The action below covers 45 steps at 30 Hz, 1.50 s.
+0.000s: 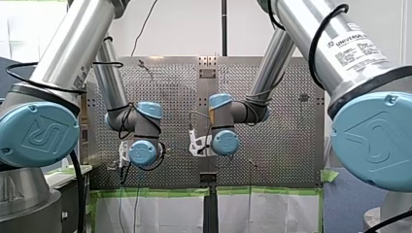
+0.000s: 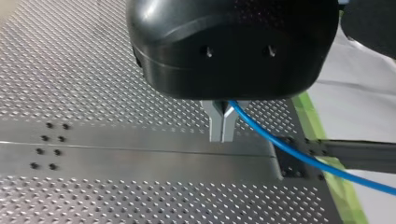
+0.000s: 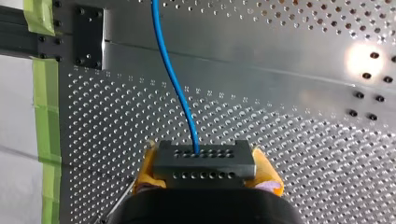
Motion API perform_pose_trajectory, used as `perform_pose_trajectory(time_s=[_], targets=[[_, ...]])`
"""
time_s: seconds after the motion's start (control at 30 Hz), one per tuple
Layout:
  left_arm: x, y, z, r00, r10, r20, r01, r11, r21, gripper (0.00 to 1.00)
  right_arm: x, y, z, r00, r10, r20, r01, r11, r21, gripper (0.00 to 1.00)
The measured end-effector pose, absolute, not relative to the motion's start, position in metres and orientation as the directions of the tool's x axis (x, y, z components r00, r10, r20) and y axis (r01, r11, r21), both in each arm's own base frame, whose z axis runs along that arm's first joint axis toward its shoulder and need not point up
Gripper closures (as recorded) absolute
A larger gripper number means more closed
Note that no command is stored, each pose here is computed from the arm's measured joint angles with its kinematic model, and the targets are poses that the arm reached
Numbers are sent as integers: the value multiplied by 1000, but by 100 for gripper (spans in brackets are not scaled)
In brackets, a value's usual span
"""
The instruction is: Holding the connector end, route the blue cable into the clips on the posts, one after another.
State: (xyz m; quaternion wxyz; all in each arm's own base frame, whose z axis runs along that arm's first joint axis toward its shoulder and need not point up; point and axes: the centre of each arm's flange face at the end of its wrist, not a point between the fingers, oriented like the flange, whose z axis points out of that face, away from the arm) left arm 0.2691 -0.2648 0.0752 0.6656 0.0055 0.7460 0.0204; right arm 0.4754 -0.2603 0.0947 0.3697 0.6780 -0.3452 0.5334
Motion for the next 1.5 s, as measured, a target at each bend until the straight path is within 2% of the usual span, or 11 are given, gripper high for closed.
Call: perform_pose_trajectory(time_s=[0.2, 0.43, 0.6, 0.83, 1.07, 1.5], targets=[[274, -255, 95, -106, 19, -994, -80, 996, 28, 100, 475, -261, 118, 135, -78, 988, -880, -468, 84, 100], [275, -242, 117, -99, -6, -995, -160, 987, 10, 100, 486, -270, 161, 45, -35, 998, -865, -502, 21, 100], [281, -236, 135, -86, -18, -996, -194, 981, -1, 100, 492, -274, 194, -10, -3, 1000, -843, -537, -10, 100], [301, -236, 167, -39, -48, -998, -222, 974, -38, 100, 498, -278, 238, -80, 48, 996, -812, -582, -37, 100], [321, -237, 208, 21, -84, -996, -244, 966, -87, 100, 502, -284, 251, -97, 62, 993, -802, -596, -42, 100], [346, -233, 293, 133, -138, -981, -267, 949, -169, 100, 517, -297, 252, -87, 48, 995, -782, -622, -38, 100]])
